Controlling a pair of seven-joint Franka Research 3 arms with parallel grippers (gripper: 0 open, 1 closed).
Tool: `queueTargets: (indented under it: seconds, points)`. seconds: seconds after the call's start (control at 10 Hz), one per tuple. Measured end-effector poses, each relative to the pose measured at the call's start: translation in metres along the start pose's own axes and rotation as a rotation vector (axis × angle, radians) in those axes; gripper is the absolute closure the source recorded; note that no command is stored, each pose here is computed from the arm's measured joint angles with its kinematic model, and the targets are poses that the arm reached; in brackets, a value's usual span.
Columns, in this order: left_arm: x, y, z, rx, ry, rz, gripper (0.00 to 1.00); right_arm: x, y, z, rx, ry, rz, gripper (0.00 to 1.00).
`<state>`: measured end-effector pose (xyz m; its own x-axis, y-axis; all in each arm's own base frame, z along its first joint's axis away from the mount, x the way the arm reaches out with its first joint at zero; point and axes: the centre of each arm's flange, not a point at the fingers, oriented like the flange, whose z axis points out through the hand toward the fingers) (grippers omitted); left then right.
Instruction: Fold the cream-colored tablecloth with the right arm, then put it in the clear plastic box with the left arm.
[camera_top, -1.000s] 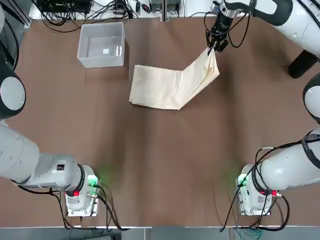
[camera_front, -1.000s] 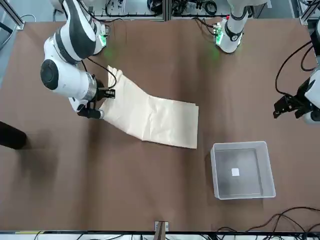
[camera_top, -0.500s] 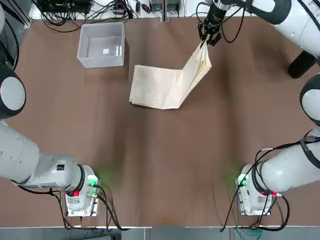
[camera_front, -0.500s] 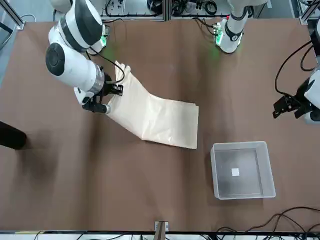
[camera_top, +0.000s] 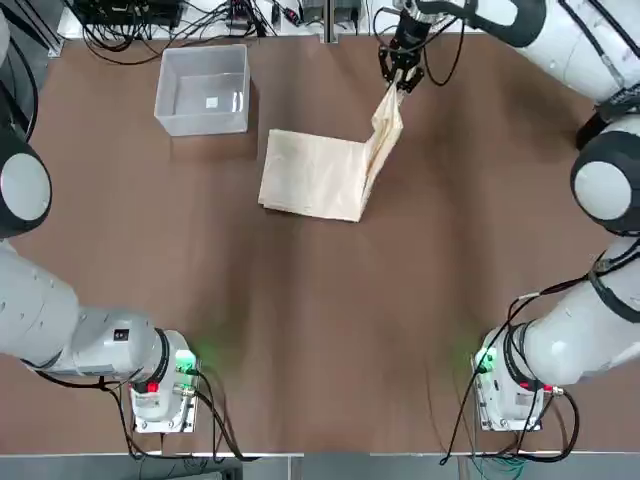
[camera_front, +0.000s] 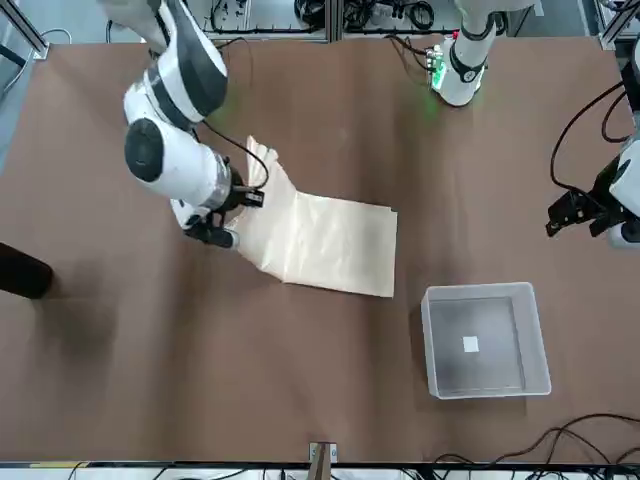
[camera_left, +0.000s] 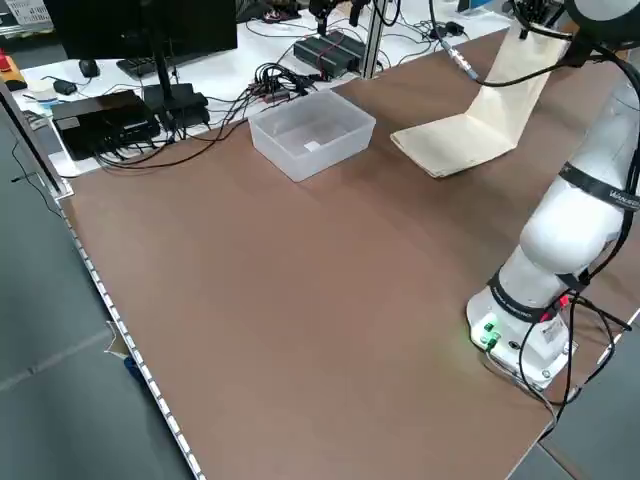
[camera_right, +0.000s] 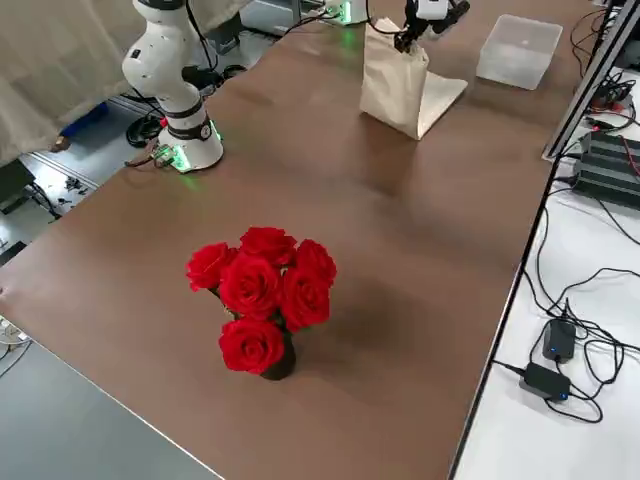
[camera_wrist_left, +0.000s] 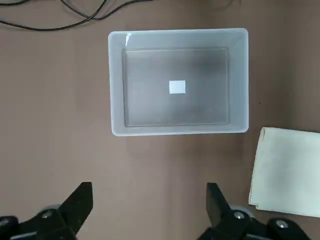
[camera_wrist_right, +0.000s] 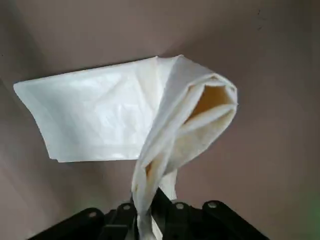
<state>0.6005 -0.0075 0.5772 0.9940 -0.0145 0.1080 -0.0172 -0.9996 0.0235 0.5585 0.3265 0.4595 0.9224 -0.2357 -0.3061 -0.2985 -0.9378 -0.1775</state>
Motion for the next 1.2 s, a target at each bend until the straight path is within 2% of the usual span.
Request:
queueTargets:
  seconds: [0.8,1.2]
  points:
    - [0.000,-0.001,0.000,0.000,0.000,-0.001,0.00,-0.010,-0.057,0.013,0.008,0.017,0.038,0.92]
    - [0.000,-0.001,0.000,0.000,0.000,-0.001,0.00,-0.029,-0.078,0.017,0.009,0.018,0.053,0.92]
